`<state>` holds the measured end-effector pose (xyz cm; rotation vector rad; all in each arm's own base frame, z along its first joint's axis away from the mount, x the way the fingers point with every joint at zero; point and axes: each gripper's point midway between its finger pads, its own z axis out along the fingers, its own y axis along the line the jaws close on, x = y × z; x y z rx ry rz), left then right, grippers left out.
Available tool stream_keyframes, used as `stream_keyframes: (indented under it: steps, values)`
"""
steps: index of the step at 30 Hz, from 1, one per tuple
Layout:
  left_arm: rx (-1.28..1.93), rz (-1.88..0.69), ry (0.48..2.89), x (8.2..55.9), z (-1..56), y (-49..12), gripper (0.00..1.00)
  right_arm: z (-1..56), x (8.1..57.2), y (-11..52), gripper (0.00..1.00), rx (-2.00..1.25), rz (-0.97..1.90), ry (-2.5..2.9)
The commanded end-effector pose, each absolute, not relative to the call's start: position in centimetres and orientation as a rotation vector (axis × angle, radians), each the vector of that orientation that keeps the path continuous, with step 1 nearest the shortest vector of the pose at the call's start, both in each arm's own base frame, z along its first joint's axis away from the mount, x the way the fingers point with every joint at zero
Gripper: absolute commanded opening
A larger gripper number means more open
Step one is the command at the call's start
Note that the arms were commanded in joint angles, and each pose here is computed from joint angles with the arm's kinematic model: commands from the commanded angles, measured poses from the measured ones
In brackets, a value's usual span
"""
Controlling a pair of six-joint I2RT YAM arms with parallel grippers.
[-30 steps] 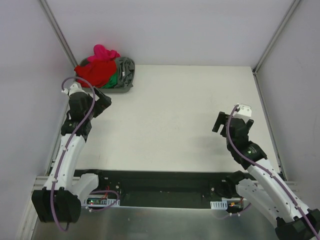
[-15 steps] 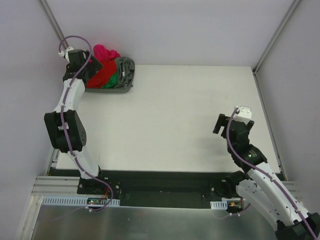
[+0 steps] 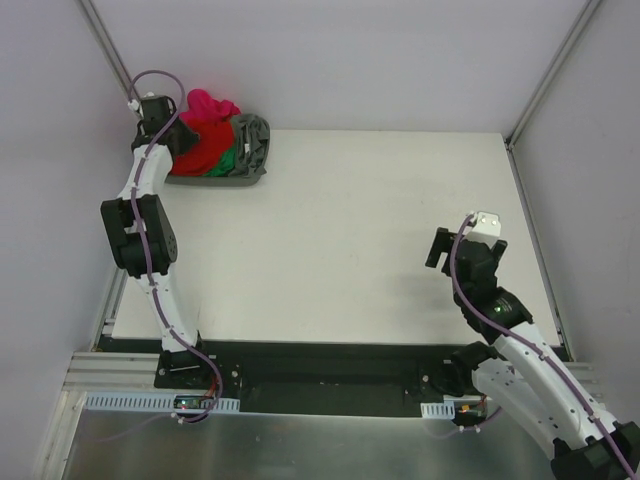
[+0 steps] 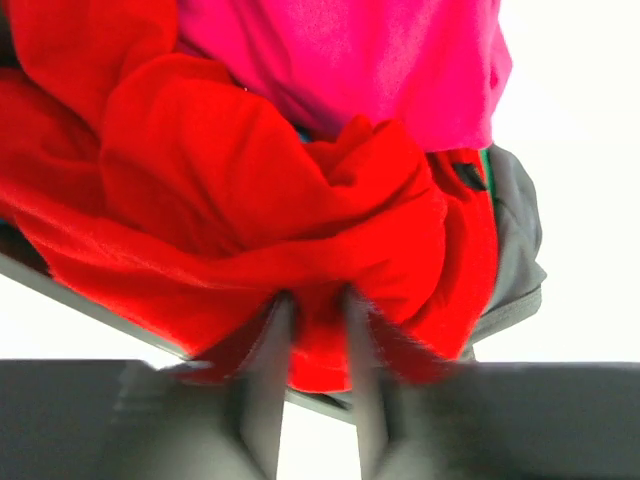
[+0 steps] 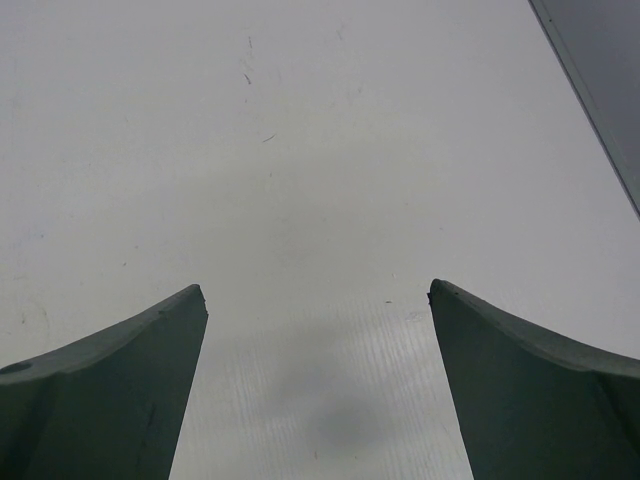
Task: Fold and stack the t-shirts
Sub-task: Grab crumpled tshirt from bin with the left arm, then move the tshirt to the center of the board
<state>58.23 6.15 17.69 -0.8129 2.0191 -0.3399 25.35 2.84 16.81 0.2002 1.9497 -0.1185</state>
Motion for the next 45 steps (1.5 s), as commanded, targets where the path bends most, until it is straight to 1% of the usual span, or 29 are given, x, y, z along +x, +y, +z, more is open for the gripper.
stream_keyframes:
  steps: [1,2,6,9,14,19,23,29,33,39,43,45]
  values:
    - [-0.76,-0.404,2.0,58.9,19.7,5.2,0.07,18.1,25.6,2.4,0.96,0.221,-0.131,1.905]
    - [-0.745,-0.419,1.999,58.8,20.0,5.0,0.0,18.1,25.5,2.4,0.96,0.222,-0.129,1.902]
    - [-0.683,-0.422,1.972,58.2,22.6,4.7,0.0,18.1,25.4,2.4,0.96,0.224,-0.12,1.894]
    - [-0.64,-0.42,1.932,56.9,25.6,4.5,0.0,18.4,25.4,2.4,0.96,0.225,-0.113,1.887]
    - [-0.556,-0.411,1.791,53.4,34.0,3.9,0.0,18.5,25.3,2.5,0.96,0.221,-0.099,1.885]
    - [-0.451,-0.358,1.599,49.2,43.8,3.9,0.0,19.0,25.3,2.8,0.96,0.219,-0.071,1.868]
    - [-0.337,-0.405,1.459,44.5,51.1,2.1,0.0,19.2,25.2,3.0,0.96,0.214,-0.051,1.861]
    - [-0.108,-0.509,1.283,37.0,58.7,-2.1,0.0,19.1,24.9,3.4,0.96,0.2,-0.018,1.86]
    - [0.03,-0.596,1.198,32.7,62.1,-4.8,0.0,19.1,24.7,3.5,0.96,0.204,0.011,1.849]
    - [0.237,-0.8,1.08,25.8,65.7,-9.5,0.0,19.5,24.2,3.6,0.96,0.209,0.053,1.816]
    - [0.317,-0.933,1.026,23.0,66.6,-11.8,0.0,19.7,23.9,3.7,0.96,0.213,0.081,1.798]
    - [0.362,-0.993,1.002,22.3,66.3,-13.1,0.0,20.0,23.9,3.7,0.96,0.217,0.087,1.788]
